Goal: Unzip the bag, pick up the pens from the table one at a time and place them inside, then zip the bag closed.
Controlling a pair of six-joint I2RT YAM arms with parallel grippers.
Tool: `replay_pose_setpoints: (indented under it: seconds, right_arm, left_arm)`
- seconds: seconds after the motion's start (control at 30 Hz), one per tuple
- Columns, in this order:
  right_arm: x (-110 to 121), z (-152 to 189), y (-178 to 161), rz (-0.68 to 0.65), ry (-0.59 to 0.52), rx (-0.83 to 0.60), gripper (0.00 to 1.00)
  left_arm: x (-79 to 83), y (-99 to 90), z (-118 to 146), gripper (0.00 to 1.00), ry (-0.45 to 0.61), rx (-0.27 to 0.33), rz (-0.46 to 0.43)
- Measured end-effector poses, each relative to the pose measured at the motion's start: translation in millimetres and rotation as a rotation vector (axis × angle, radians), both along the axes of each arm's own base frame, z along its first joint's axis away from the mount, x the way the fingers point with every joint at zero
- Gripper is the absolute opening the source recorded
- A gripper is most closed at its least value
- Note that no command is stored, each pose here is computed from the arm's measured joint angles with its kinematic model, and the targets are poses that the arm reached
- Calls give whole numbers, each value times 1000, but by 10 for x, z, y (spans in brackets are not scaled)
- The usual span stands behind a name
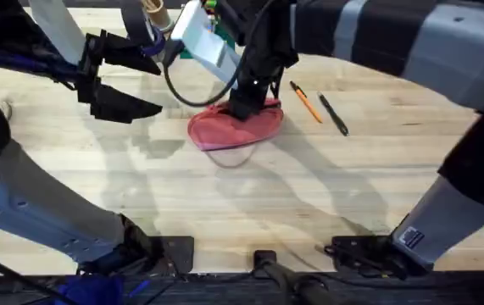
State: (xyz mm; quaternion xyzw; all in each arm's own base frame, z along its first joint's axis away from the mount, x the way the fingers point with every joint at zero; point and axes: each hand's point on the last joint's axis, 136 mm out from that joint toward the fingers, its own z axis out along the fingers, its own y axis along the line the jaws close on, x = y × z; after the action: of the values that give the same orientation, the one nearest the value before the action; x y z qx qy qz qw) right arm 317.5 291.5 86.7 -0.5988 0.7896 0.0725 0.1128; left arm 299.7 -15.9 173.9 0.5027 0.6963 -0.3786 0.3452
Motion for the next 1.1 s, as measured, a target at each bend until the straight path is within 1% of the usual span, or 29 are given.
replay_pose_setpoints:
  seconds: [0.13,0.23,0.27,0.3,0.47,0.5,0.53,0.6,0.87,0.97,1.1]
  right_arm:
    - [-6,-46,15,87,-14,-10,30]
    - [-7,-47,15,123,-22,-14,30]
    - [-7,-48,15,131,-24,-14,40]
    - [-8,-48,16,137,-25,-15,93]
    - [-38,-54,18,166,-20,-17,807]
    - [-48,-56,11,171,-17,-20,932]
    - [-58,-59,3,176,-14,-23,980]
    - [-74,-62,-2,181,-10,-28,998]
    - [-110,-24,-30,181,-2,-32,997]
    - [-127,84,-46,181,-16,-24,997]
    - [-135,307,-54,180,-57,5,997]
  left_arm:
    - [0,0,0,995,0,0,0]
    - [0,0,0,995,0,0,0]
    - [0,0,0,995,0,0,0]
    - [0,0,0,995,0,0,0]
    - [0,0,0,995,0,0,0]
    - [0,0,0,995,0,0,0]
    - [0,0,0,995,0,0,0]
    - [0,0,0,995,-1,0,-1]
    - [1,-2,1,995,-2,1,-2]
    - [19,-1,21,995,-12,11,-9]
    - [98,-12,103,995,-43,47,-28]
